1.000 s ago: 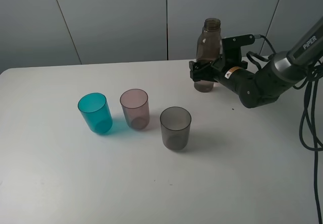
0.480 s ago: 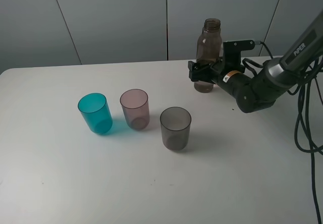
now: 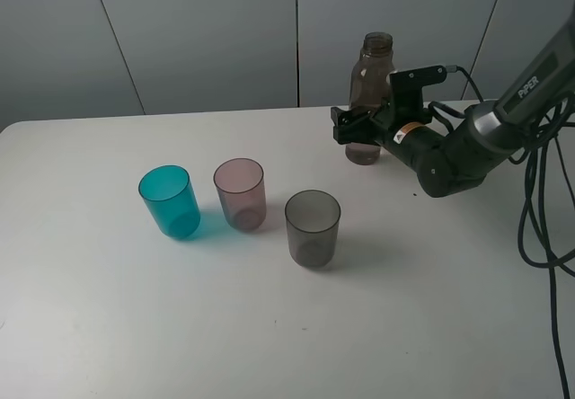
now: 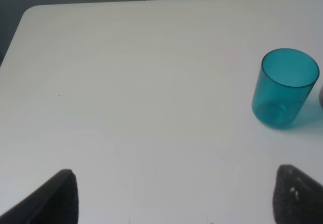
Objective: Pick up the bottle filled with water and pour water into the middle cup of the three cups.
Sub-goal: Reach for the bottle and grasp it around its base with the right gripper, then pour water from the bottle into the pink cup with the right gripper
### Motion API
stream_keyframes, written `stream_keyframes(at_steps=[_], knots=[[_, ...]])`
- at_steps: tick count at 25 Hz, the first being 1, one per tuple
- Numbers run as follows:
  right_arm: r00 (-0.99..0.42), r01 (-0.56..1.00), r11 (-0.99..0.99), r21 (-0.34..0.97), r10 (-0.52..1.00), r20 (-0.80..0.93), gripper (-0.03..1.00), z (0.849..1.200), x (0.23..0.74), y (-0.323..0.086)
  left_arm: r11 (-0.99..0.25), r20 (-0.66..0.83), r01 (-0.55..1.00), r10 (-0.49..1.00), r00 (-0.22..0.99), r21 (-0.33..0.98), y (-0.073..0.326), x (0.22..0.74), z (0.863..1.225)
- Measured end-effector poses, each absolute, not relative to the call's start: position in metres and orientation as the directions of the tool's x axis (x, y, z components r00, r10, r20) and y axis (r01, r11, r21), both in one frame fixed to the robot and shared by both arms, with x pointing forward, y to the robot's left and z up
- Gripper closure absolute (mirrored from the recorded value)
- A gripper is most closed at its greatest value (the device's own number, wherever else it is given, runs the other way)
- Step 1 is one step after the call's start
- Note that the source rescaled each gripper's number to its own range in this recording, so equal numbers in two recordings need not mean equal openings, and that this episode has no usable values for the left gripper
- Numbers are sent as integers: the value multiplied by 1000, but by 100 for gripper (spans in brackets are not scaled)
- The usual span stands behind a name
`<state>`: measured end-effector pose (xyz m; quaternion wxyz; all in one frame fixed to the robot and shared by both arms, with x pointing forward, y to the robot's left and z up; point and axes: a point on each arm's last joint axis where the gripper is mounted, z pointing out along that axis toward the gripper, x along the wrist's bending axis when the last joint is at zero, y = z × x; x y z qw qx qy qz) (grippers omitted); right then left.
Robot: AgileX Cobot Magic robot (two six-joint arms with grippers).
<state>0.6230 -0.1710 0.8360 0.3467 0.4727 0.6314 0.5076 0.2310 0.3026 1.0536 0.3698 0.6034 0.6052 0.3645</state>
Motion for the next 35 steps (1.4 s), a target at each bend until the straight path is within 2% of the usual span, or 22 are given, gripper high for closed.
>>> stream_keyframes(at_steps=[11,12,13,14,15,16,17,28,35], knots=[[-323,232,72,970,946,7,-3,836,623,-171,6,-8,461,1000,2,887,303,231,1054],[-323,232,72,970,946,7,0,836,623,-171,6,-8,461,1000,2,887,303,231,1054],[-324,231,74,970,946,5,19,836,623,-171,6,-8,461,1000,2,887,303,231,1054],[-324,231,74,970,946,5,55,836,623,-171,6,-8,461,1000,2,887,303,231,1054],[-324,231,76,970,946,3,97,836,623,-171,6,-8,461,1000,2,887,303,231,1054],[-324,231,74,970,946,5,92,836,623,-171,6,-8,461,1000,2,887,303,231,1054],[-324,234,75,969,946,5,95,836,623,-171,6,-8,461,1000,2,887,303,231,1054],[-373,243,101,965,928,-4,95,837,622,-167,6,-8,461,1000,2,887,303,231,1054],[-421,301,175,938,906,-34,95,858,619,-159,6,-8,461,1000,2,887,303,231,1054]])
